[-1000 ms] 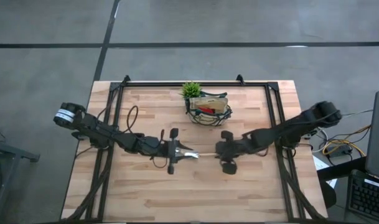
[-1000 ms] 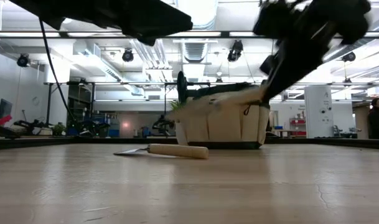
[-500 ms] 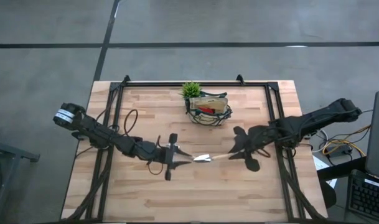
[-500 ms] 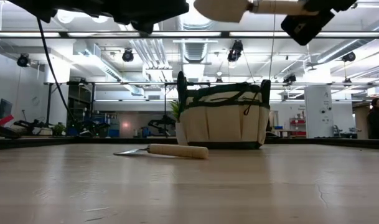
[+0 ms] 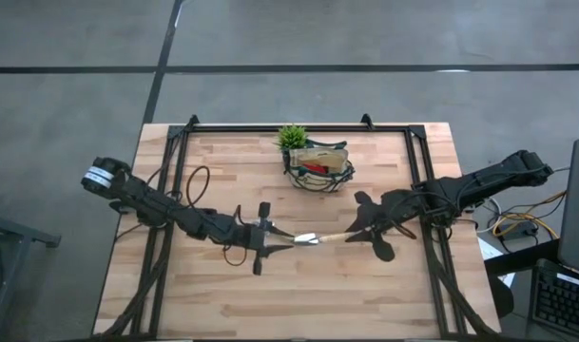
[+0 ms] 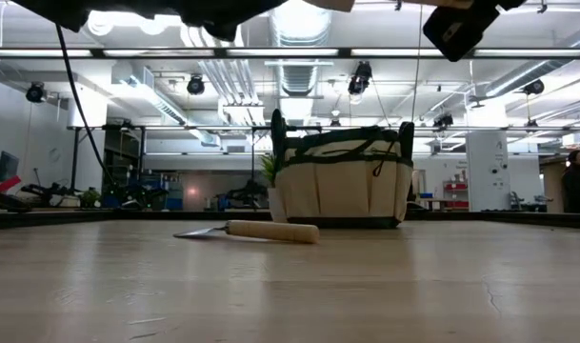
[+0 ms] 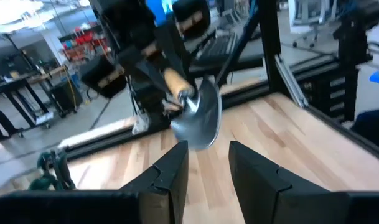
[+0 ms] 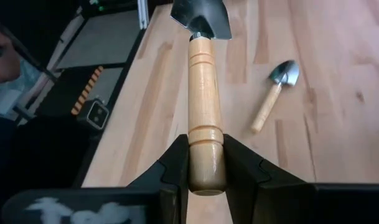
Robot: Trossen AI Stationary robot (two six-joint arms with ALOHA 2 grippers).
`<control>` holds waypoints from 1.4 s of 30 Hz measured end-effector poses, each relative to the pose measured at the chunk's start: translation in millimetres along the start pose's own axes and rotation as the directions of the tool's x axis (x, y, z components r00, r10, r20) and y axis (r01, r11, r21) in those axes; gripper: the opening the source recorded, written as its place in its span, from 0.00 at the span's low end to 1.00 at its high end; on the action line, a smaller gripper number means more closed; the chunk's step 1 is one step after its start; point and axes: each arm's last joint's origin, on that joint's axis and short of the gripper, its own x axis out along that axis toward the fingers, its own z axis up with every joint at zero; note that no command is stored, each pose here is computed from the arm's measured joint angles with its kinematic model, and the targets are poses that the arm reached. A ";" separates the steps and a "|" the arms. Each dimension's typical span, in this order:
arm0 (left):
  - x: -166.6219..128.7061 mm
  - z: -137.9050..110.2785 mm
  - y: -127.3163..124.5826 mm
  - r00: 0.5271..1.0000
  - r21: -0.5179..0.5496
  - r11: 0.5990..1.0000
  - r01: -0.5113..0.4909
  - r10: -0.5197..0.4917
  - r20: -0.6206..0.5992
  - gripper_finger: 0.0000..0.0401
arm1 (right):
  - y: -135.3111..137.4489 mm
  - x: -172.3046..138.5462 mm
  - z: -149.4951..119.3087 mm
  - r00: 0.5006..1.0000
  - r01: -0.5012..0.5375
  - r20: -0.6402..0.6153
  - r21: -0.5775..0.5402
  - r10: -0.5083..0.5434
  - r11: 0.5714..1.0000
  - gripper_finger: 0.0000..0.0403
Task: Pick & Place Garden tools in Gardening bag
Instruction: Put the right brown trowel into the gardening bag
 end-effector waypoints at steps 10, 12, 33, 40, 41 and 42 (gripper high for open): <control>0.2 7.3 4.6 0.996 0.005 0.999 -0.034 0.033 0.077 0.30 | -1.7 1.2 2.3 0.997 0.065 0.038 0.003 -0.065 0.998 0.15; 0.6 6.9 6.1 0.996 0.000 0.999 -0.042 0.042 0.074 0.29 | -1.5 2.1 3.0 0.997 0.062 0.045 0.004 -0.062 0.998 0.15; 5.3 9.5 14.2 0.996 0.002 0.998 -0.065 0.065 0.057 0.05 | -0.6 3.1 5.4 0.996 0.047 0.069 0.011 -0.048 0.999 0.16; 9.3 17.6 18.9 0.995 -0.035 0.997 -0.066 0.069 0.070 0.01 | -1.0 3.2 4.8 0.996 0.053 0.067 0.006 -0.053 0.999 0.20; 10.4 18.9 20.4 0.995 -0.043 0.997 -0.071 0.073 0.066 0.01 | -1.0 3.3 5.1 0.996 0.057 0.071 0.011 -0.058 0.998 0.21; 11.8 19.7 22.2 0.996 -0.048 0.996 -0.074 0.076 0.053 0.01 | -1.5 3.5 4.6 0.996 0.061 0.066 0.023 -0.063 0.998 0.22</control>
